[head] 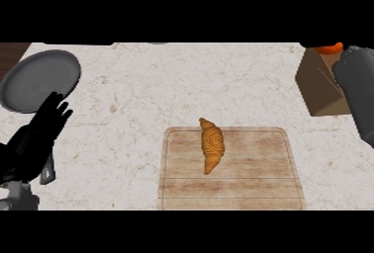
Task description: Pick the squash from the cutting board and place it in the cardboard box
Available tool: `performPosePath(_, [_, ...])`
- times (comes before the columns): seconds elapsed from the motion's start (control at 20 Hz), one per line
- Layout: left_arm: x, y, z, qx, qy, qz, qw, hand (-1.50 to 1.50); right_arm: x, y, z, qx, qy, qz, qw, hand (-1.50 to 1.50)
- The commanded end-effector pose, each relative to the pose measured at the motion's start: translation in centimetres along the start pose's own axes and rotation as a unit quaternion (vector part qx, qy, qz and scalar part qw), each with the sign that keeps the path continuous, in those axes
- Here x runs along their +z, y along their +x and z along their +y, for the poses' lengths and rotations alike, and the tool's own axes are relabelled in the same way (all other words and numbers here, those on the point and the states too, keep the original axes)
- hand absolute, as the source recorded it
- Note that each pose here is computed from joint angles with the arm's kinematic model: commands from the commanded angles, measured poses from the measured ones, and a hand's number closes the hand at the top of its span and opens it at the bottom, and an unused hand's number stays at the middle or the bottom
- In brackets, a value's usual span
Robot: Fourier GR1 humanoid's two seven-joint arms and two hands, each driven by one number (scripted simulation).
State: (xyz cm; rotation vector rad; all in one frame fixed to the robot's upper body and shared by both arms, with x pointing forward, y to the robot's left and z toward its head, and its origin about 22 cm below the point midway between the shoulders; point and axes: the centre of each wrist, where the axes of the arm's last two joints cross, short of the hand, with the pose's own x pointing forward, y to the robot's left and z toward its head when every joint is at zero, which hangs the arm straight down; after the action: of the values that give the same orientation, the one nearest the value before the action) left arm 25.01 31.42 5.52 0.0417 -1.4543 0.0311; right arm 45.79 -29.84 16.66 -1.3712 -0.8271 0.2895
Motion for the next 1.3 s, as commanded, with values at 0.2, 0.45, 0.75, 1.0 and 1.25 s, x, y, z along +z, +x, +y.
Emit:
performPosePath(0.2, [-0.4,-0.4,-0.2,0.002,-0.001,0.002,1.0,0.0,0.7,-3.3,4.6,-0.031,0.046,-0.027,0.998,-1.5])
performPosePath(0.45, [1.3,-0.1,1.9,0.003,0.0,0.006,1.0,0.0,-0.6,-3.4,1.3,-0.175,-0.061,-0.025,0.982,-1.5])
performPosePath(0.75, [1.5,-0.6,0.6,0.003,0.009,0.007,0.9999,0.0,-0.1,-3.6,-0.4,-0.32,-0.128,-0.005,0.939,-1.5])
performPosePath(1.0, [1.4,-1.2,0.3,-0.002,0.015,0.014,0.9998,0.0,-0.7,-9.5,-1.3,-0.349,-0.132,0.021,0.927,-1.5])
performPosePath(1.25, [1.0,-0.6,1.4,0.008,0.02,0.014,0.9997,0.0,1.6,-13.8,-2.9,-0.385,-0.131,0.012,0.914,-1.5])
